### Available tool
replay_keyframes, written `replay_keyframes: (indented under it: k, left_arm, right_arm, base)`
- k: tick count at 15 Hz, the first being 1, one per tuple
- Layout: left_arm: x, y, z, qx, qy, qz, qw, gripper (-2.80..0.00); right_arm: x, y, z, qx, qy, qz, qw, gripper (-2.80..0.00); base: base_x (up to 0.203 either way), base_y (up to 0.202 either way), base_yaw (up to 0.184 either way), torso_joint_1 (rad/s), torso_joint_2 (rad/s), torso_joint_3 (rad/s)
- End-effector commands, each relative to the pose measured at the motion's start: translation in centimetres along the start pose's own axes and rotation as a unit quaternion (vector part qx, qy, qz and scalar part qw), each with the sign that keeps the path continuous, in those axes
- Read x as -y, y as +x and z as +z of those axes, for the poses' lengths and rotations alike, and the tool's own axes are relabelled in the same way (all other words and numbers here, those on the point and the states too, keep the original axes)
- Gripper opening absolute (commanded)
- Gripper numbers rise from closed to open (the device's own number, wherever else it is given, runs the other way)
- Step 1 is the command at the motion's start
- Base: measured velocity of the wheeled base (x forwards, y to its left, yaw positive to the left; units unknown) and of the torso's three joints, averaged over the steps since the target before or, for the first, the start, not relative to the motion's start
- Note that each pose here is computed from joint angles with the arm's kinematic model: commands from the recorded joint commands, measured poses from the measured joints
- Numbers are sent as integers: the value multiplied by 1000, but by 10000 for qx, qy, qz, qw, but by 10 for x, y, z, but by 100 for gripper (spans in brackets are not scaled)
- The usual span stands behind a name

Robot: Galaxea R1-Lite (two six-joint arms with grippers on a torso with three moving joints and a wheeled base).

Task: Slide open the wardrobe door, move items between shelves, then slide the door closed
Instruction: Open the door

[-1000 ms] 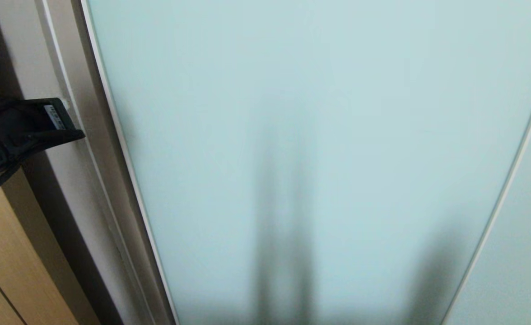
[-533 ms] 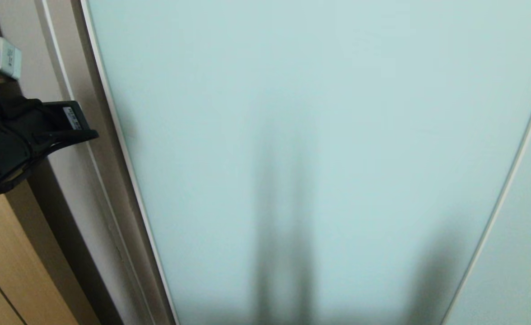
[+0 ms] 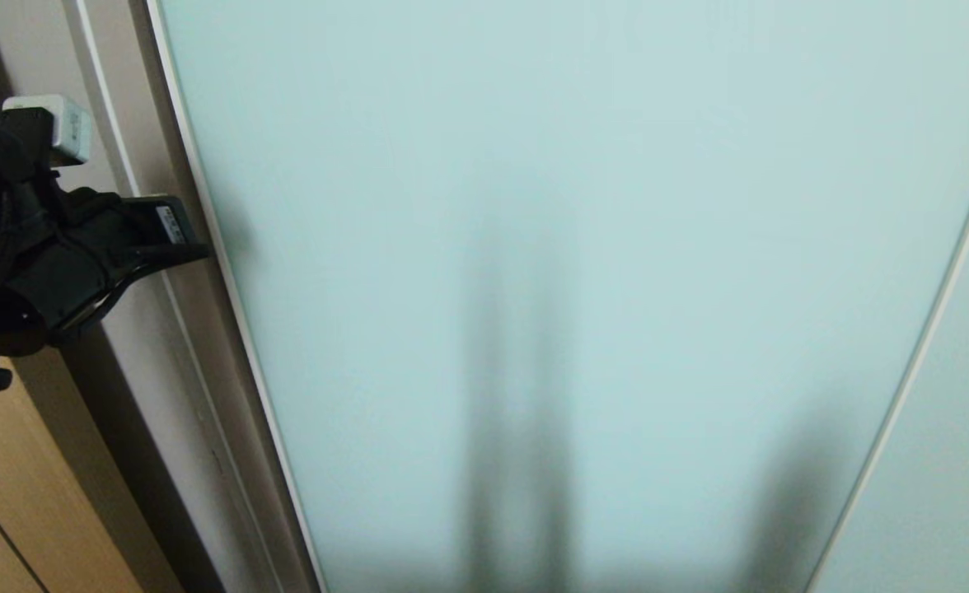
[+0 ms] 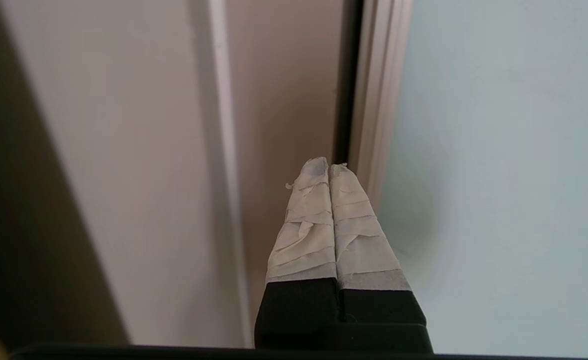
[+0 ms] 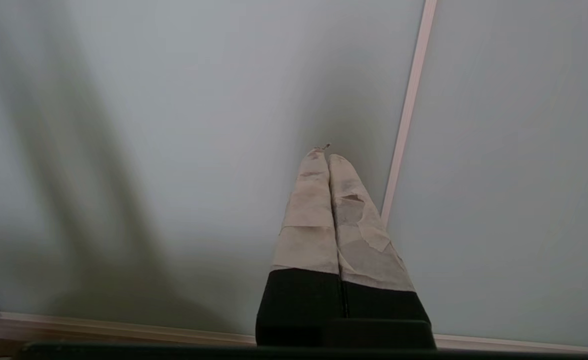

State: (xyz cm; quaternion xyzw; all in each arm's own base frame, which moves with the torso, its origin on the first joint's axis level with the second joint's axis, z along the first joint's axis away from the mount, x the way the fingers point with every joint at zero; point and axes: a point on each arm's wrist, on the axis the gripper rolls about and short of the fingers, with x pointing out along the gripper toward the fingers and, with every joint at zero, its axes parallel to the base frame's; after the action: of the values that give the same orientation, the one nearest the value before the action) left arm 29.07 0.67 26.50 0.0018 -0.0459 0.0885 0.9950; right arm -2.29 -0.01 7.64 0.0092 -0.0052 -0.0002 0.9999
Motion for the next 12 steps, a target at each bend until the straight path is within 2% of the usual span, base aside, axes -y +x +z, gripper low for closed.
replay_keyframes:
  k: [1, 6, 10, 12]
  left_arm:
    - [5, 7, -10, -124, 19, -61, 9999, -280]
    - [14, 17, -14, -106, 10, -158, 9998, -280]
    - [15, 22, -13, 40, -18, -86, 10000, -280]
    - [14, 18, -8, 123, -13, 84, 9999, -280]
  right_arm:
    - [0, 0, 0, 2, 1, 2, 10000, -280]
    - [0, 0, 0, 2, 1, 2, 10000, -280]
    - [0, 0, 0, 2, 1, 2, 10000, -280]
    - [0, 0, 0, 8, 1, 2, 10000, -280]
  base:
    - [0, 0, 0, 0, 0, 0]
    - [0, 0, 0, 0, 0, 0]
    - [0, 0, 0, 0, 0, 0]
    - [0, 0, 0, 0, 0, 0]
